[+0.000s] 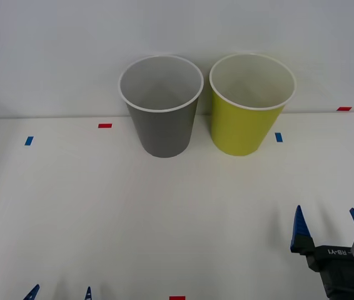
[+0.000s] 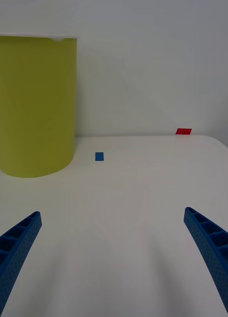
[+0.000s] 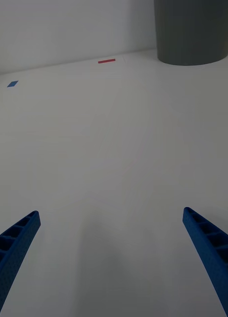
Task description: Put cans in the gray bin and PET bottles in the light green bin.
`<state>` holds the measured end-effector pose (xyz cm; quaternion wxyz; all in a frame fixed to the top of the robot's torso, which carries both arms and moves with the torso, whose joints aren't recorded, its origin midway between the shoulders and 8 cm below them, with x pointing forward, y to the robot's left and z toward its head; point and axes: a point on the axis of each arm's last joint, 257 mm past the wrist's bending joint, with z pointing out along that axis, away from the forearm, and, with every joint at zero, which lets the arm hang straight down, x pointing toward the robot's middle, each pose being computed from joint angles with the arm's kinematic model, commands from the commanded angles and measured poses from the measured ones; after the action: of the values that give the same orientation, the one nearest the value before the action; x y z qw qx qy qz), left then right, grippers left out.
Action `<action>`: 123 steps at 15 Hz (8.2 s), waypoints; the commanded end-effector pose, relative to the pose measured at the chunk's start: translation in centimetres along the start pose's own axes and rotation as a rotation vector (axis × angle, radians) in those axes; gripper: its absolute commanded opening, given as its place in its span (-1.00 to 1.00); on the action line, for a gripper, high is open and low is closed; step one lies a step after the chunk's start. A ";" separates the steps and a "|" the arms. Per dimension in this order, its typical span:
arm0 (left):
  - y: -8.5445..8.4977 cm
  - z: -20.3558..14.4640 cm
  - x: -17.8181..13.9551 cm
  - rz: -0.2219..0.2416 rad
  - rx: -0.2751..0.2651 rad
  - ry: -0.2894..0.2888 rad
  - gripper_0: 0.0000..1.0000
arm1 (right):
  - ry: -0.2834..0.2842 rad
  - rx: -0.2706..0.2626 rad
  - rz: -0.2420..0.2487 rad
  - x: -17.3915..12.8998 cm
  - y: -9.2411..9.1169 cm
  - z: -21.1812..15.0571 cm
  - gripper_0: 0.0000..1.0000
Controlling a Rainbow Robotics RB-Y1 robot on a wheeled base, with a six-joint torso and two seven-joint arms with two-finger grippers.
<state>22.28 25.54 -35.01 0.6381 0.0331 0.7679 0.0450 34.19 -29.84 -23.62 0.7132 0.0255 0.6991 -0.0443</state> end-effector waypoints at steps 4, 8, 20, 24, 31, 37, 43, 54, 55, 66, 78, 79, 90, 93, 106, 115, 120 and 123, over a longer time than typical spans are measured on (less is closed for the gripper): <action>0.0 0.0 0.0 0.000 0.000 0.000 1.00 | -0.021 -0.100 -0.042 2.3 1.7 -4.0 1.00; 0.0 0.0 0.0 0.000 0.000 0.000 1.00 | 0.008 -0.130 -0.179 3.4 1.2 -7.6 1.00; 0.0 0.0 0.0 0.000 0.000 0.000 1.00 | 0.140 -0.150 -0.183 6.5 1.3 -13.6 1.00; 0.0 0.0 0.0 0.000 0.000 0.000 1.00 | 0.141 -0.151 -0.183 6.5 1.4 -13.6 1.00; 0.0 0.0 0.0 0.000 0.000 0.000 1.00 | 0.142 -0.149 -0.179 6.5 1.3 -13.6 1.00; 0.0 0.0 0.0 0.000 0.000 0.000 1.00 | 0.142 -0.149 -0.179 6.5 1.3 -13.6 1.00; 0.0 0.0 0.0 0.000 0.000 0.000 1.00 | 0.142 -0.149 -0.179 6.5 1.3 -13.6 1.00; 0.0 0.0 0.0 0.000 0.000 0.000 1.00 | 0.142 -0.149 -0.179 6.5 1.3 -13.6 1.00; 0.0 0.0 0.0 0.000 0.000 0.000 1.00 | 0.142 -0.149 -0.179 6.5 1.3 -13.6 1.00; 0.0 0.0 0.0 0.000 0.000 0.000 1.00 | 0.142 -0.149 -0.179 6.5 1.3 -13.6 1.00; 0.0 0.0 0.0 0.000 0.000 0.000 1.00 | 0.142 -0.149 -0.179 6.5 1.3 -13.6 1.00; 0.0 0.0 0.0 0.000 0.000 0.000 1.00 | 0.142 -0.149 -0.179 6.5 1.3 -13.6 1.00; 0.0 0.0 0.0 0.000 0.000 0.000 1.00 | 0.142 -0.149 -0.179 6.5 1.3 -13.6 1.00; 0.0 0.0 0.0 0.000 0.000 0.000 1.00 | 0.142 -0.149 -0.179 6.5 1.3 -13.6 1.00; 0.0 0.0 0.0 0.000 0.000 0.000 1.00 | 0.142 -0.149 -0.179 6.5 1.3 -13.6 1.00; 0.0 0.0 0.0 0.000 0.000 0.000 1.00 | 0.142 -0.149 -0.179 6.5 1.3 -13.6 1.00; 0.0 0.0 0.0 0.000 0.000 0.000 1.00 | 0.142 -0.149 -0.179 6.5 1.3 -13.6 1.00; 0.0 0.0 0.0 0.000 0.000 0.000 1.00 | 0.142 -0.149 -0.179 6.5 1.3 -13.6 1.00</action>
<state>22.28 25.54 -35.01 0.6381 0.0331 0.7679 0.0450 20.89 -27.35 -30.46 0.6549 -0.0870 0.7488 -0.0536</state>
